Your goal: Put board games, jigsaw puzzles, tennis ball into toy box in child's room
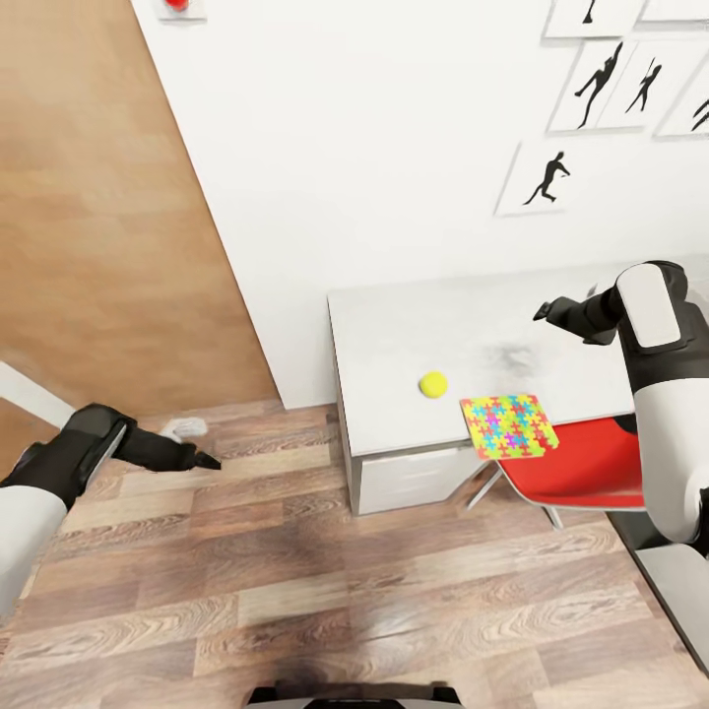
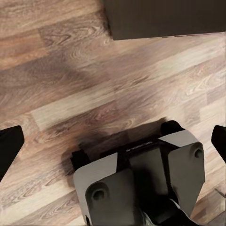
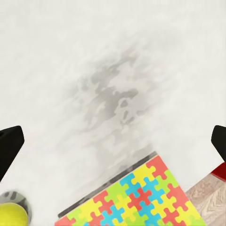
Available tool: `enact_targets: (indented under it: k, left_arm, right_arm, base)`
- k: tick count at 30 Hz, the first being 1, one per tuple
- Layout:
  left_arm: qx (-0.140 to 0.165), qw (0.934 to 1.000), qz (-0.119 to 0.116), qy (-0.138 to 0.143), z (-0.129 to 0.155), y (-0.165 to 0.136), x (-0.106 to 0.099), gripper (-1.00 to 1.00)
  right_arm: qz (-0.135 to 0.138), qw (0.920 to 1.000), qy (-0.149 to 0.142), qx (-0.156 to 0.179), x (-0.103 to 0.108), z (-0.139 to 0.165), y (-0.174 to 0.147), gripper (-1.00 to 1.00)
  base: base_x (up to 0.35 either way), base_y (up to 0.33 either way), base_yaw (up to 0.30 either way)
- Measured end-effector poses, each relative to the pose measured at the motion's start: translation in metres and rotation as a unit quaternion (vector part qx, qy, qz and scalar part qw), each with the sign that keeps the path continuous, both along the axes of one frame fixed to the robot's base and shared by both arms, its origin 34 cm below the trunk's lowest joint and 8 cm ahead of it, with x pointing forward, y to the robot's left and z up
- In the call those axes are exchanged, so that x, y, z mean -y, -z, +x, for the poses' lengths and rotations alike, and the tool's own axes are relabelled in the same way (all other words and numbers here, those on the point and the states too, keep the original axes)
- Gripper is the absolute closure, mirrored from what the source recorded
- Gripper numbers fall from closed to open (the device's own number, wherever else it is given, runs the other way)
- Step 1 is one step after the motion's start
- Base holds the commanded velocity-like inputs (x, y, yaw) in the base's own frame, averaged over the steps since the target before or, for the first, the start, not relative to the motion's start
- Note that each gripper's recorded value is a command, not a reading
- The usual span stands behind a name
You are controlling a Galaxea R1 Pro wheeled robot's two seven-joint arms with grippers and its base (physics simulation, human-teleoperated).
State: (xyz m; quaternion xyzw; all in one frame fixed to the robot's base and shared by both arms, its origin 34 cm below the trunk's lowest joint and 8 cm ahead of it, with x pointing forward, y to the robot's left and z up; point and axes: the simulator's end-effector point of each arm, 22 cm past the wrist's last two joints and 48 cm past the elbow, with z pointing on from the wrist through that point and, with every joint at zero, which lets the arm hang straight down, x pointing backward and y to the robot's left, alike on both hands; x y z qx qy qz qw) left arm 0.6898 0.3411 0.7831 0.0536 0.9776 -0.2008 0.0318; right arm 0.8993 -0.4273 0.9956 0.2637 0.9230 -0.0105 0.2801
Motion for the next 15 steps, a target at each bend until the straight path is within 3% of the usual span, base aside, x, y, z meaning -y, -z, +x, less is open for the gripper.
enact_targets:
  k: [8,12,15]
  left_arm:
    - [0.02,0.9982,0.041,-0.04,-0.036,0.055,-0.014,-1.0]
    - [0.03,0.9962,0.063,-0.053,-0.065,0.093,-0.008,-1.0]
    - [0.034,0.993,0.096,-0.059,-0.09,0.12,-0.008,-1.0]
  right_arm:
    - [0.003,1.0,-0.002,0.005,-0.003,0.0,-0.009,-1.0]
    - [0.004,1.0,-0.004,-0.003,-0.005,-0.008,0.0,-1.0]
    - [0.003,0.9999,-0.004,-0.015,-0.005,-0.019,0.013,-1.0]
  base:
    - [0.0,0.0,0.0]
    - [0.0,0.0,0.0]
    - [0.0,0.0,0.0]
